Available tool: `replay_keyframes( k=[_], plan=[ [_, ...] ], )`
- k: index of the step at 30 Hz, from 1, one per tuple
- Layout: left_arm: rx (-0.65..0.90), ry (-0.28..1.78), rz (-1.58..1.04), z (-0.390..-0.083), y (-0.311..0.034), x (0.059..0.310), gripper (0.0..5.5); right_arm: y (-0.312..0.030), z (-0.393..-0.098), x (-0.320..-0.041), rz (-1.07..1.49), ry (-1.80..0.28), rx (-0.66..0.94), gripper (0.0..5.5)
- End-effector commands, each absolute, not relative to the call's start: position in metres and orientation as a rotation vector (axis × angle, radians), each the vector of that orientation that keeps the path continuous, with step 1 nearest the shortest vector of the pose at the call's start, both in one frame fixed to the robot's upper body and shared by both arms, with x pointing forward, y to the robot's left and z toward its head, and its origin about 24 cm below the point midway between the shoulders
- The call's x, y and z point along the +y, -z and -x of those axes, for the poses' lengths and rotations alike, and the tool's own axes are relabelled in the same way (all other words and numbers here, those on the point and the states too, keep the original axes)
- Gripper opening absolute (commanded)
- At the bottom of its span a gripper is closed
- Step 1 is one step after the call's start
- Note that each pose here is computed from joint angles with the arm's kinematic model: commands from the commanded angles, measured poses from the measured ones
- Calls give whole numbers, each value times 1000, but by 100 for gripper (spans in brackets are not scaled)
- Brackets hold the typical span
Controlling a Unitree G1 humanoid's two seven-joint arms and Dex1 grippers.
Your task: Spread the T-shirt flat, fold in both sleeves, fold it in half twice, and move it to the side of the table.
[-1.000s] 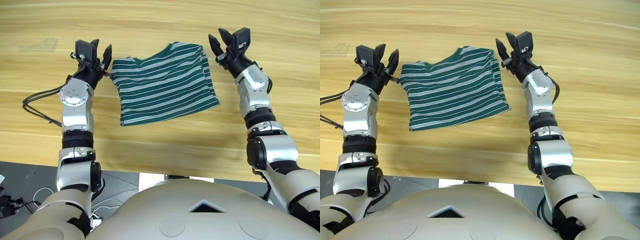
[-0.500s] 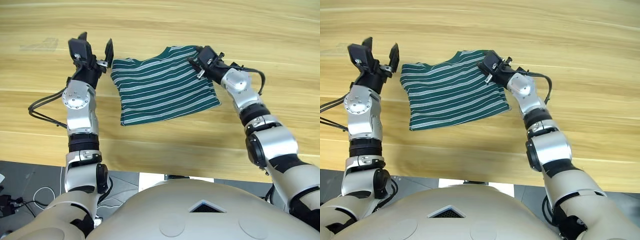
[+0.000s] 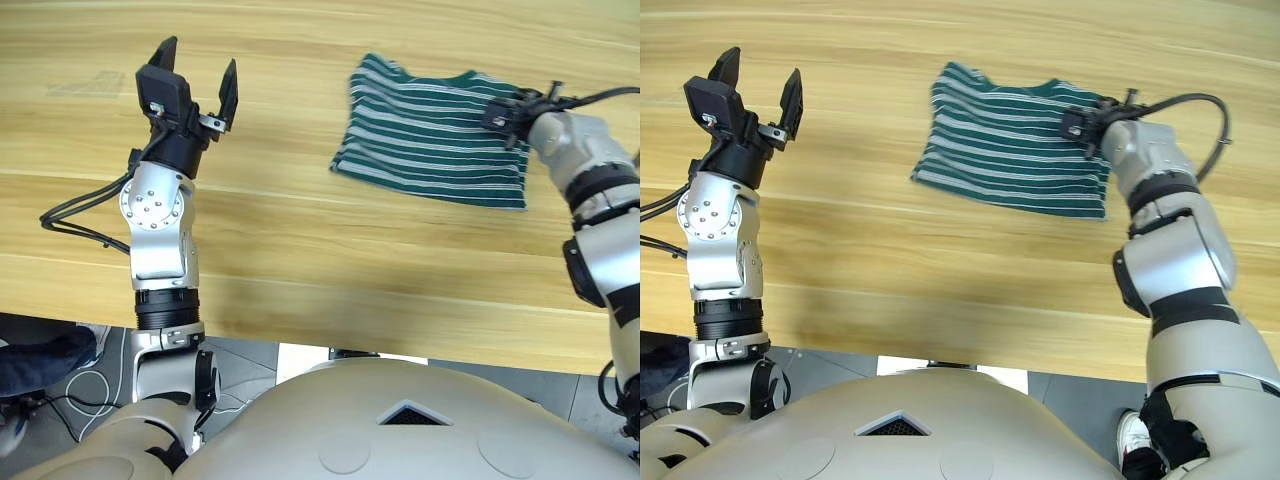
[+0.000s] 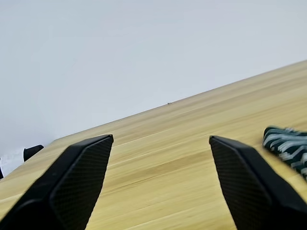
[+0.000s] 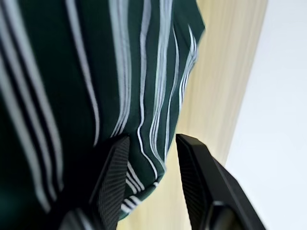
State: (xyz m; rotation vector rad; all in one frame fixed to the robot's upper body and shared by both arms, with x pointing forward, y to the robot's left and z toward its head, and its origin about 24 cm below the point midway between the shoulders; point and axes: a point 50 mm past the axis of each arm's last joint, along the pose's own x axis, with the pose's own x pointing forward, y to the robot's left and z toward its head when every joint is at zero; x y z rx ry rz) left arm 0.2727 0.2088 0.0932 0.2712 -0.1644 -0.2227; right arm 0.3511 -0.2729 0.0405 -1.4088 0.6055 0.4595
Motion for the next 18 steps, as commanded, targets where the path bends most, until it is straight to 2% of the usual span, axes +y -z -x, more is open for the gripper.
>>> replay_keyframes(
  k=[1,3,6,9,13,18],
  plan=[
    [-156,243,-282,-268,-93,201,372,-18,-313,-293,1111,-721,726,180],
    [-162,248,-276,-266,-94,198,372,-13,-296,-276,935,-964,632,180],
    [-158,253,-268,-262,-92,192,372,-10,-255,-219,631,-1321,397,180],
    [-162,276,-274,-261,-94,188,372,-24,-214,-172,463,-1565,254,180],
    [-188,299,-286,-258,-102,187,372,-51,-192,-144,382,-1690,122,180],
    [-185,321,-287,-255,-102,181,372,-60,-176,-132,354,-1752,117,180]
  ],
)
